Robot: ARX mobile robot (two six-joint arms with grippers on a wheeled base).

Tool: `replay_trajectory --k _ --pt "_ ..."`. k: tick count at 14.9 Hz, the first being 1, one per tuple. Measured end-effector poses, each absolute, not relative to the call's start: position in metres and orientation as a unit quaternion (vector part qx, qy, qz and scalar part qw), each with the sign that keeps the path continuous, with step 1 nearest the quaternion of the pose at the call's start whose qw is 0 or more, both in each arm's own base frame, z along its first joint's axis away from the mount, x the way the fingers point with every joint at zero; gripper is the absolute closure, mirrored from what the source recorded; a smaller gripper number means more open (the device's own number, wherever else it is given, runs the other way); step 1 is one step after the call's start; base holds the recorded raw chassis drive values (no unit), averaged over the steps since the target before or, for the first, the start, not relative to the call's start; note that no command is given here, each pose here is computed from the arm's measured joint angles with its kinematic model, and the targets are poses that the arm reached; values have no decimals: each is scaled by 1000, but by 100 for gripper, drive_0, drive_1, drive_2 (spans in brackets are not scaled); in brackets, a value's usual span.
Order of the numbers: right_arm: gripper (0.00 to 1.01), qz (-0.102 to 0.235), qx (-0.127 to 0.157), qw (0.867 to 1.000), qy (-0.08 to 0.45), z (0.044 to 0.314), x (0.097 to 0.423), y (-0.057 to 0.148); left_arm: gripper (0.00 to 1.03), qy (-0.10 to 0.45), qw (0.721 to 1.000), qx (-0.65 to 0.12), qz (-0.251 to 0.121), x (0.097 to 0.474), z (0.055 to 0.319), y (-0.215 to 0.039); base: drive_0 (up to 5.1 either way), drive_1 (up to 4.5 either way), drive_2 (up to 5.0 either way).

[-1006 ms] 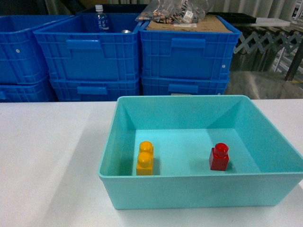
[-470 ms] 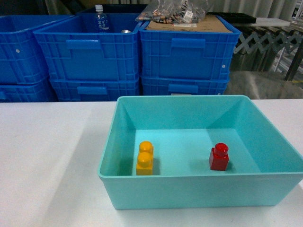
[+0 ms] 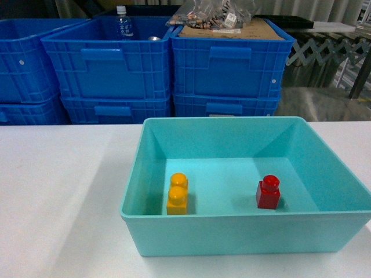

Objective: Pick red block from blue box to shelf

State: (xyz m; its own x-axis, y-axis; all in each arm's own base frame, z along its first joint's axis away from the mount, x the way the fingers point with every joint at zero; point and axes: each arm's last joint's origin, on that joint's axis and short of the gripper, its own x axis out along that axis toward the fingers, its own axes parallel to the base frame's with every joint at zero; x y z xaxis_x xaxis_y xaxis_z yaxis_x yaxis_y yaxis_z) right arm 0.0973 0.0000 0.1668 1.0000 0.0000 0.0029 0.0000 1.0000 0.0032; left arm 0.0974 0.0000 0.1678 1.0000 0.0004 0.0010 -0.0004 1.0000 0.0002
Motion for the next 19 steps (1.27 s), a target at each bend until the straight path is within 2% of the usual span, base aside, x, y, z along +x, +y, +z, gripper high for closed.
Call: replay_trajectory --k 19 --pt "3 0 2 1000 -1 167 97 0 5 0 1000 0 0 97 168 0 0 0 0"
